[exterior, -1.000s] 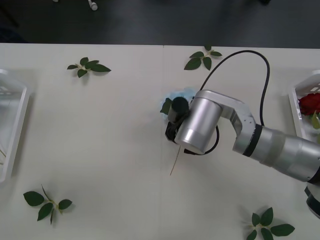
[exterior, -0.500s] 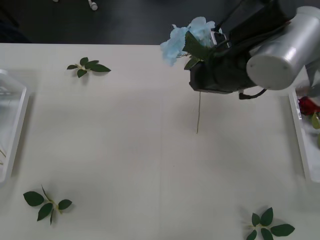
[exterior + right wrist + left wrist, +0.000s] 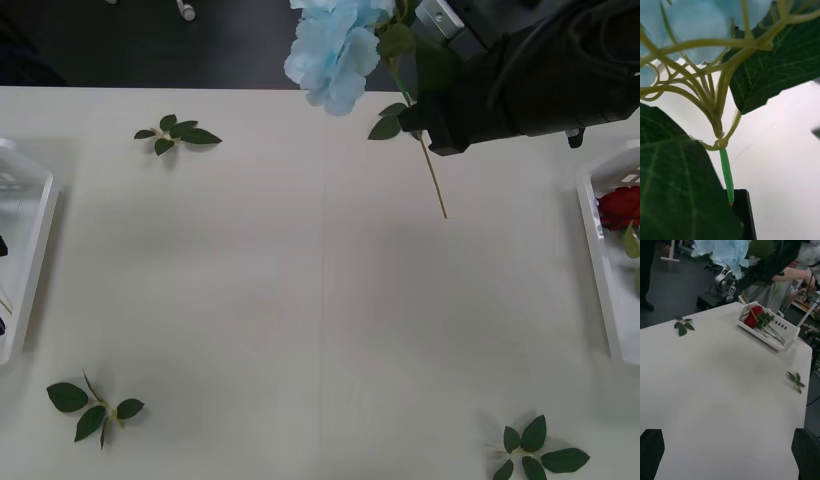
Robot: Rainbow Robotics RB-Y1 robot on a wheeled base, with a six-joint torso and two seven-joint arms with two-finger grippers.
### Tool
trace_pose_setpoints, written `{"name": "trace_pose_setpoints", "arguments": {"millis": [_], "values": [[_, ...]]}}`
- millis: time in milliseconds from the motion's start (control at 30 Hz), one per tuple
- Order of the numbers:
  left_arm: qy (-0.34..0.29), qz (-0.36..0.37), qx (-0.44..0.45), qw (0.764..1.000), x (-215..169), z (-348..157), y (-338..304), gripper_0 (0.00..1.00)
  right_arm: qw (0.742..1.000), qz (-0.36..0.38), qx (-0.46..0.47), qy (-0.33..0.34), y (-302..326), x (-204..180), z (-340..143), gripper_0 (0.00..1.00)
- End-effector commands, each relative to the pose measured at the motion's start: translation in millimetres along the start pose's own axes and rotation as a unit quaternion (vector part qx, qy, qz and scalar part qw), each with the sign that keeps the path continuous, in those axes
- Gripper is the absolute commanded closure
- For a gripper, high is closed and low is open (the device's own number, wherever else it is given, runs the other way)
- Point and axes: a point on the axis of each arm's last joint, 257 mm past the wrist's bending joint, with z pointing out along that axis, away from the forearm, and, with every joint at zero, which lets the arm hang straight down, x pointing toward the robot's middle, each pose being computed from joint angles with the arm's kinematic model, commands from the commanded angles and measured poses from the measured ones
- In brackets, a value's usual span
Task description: Put the red flowers into the right box and the blue flowers into the left box
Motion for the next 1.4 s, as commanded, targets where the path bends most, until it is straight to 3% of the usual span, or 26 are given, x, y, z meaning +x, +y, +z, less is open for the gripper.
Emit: {"name": "trace_pose_setpoints", "arguments": {"millis": [33, 167, 533, 833, 1400], "values": [[-0.001, 0.040, 0.028, 0.999, -15, 8, -5, 0.00, 0.994, -0.092, -0.034, -0.052, 28, -9, -3, 1.00], [0.001, 0.050, 0.045, 0.998, -17, 20, -7, 0.00, 0.985, -0.127, -0.067, -0.098, 55, -12, 0, 1.00], [0.021, 0.067, 0.057, 0.996, -13, 58, 5, 0.00, 0.950, -0.120, -0.147, -0.250, 164, -28, 31, 1.00], [0.011, 0.056, 0.055, 0.997, -5, 80, 6, 0.00, 0.938, -0.147, -0.181, -0.256, 215, -30, 65, 1.00], [0.012, 0.044, 0.068, 0.997, 6, 131, 4, 0.00, 0.926, -0.129, -0.205, -0.288, 264, -62, 122, 1.00]]}}
